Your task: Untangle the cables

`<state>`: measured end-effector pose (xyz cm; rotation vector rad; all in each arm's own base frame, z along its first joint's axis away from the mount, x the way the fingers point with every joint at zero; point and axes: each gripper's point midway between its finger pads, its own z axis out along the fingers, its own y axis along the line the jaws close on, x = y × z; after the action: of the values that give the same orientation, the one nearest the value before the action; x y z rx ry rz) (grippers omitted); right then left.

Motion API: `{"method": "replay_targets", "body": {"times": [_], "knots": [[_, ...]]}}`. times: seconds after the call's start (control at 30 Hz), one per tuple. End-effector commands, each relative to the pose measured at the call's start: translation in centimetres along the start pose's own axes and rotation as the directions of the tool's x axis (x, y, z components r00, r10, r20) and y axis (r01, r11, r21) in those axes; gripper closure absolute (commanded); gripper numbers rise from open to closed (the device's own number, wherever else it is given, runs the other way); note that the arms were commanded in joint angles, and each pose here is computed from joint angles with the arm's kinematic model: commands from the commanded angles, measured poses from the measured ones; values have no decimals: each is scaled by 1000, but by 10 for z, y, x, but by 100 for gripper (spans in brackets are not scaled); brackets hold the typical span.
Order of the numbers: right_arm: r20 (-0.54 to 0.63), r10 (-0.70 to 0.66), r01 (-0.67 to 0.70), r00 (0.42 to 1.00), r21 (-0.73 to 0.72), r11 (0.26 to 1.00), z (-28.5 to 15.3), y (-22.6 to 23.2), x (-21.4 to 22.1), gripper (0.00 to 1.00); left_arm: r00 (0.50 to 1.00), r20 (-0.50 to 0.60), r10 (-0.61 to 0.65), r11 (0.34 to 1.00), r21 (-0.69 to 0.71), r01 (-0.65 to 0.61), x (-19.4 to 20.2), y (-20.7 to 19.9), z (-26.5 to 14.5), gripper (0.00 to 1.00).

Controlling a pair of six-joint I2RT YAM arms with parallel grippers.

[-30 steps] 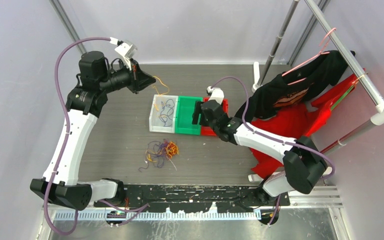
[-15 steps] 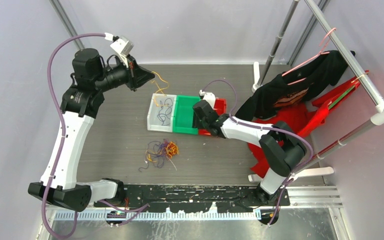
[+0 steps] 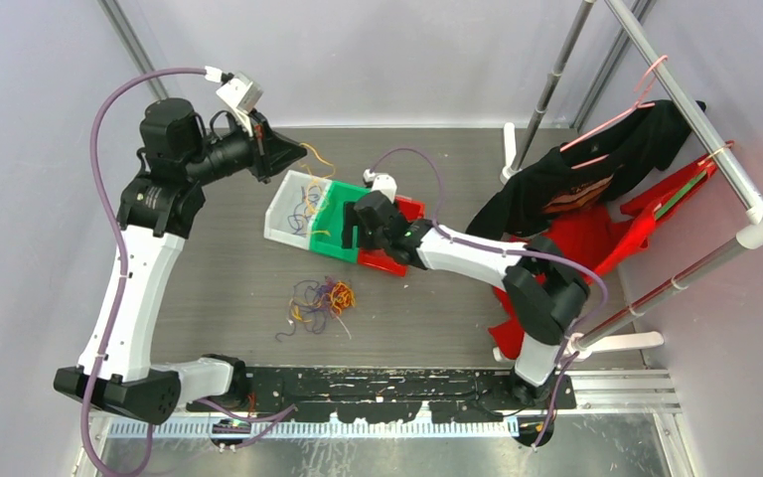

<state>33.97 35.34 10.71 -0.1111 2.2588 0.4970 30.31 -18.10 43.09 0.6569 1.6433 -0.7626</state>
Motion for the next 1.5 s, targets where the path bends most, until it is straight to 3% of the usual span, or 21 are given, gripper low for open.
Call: {"method": "replay_targets", "body": {"times": [0.0,0.3,0.6,0.93,1.17,1.3,1.47], "knots": [[171,77,-67,982,-64,996,-60,3,-70,20,999,20,-28,999,46,28,-5,-6,9,100],[294,188,-215,937,62,975,-115,-81,-99,21,990,-83,-118,976,175,131,23,-37,63,100],[343,201,-260,917,136,956,-126,-111,-95,22,976,-192,-99,952,269,150,50,-68,112,100],[375,217,-297,901,170,940,-134,-127,-89,23,966,-258,6,976,210,50,98,-39,153,100],[379,215,-301,900,183,936,-134,-133,-85,25,962,-273,18,982,186,35,106,-29,173,100],[374,215,-316,902,233,920,-137,-144,-87,20,951,-307,33,982,186,26,119,-29,177,100],[395,227,-336,890,234,912,-143,-151,-90,19,913,-381,149,984,149,-98,159,-20,179,100]]}}
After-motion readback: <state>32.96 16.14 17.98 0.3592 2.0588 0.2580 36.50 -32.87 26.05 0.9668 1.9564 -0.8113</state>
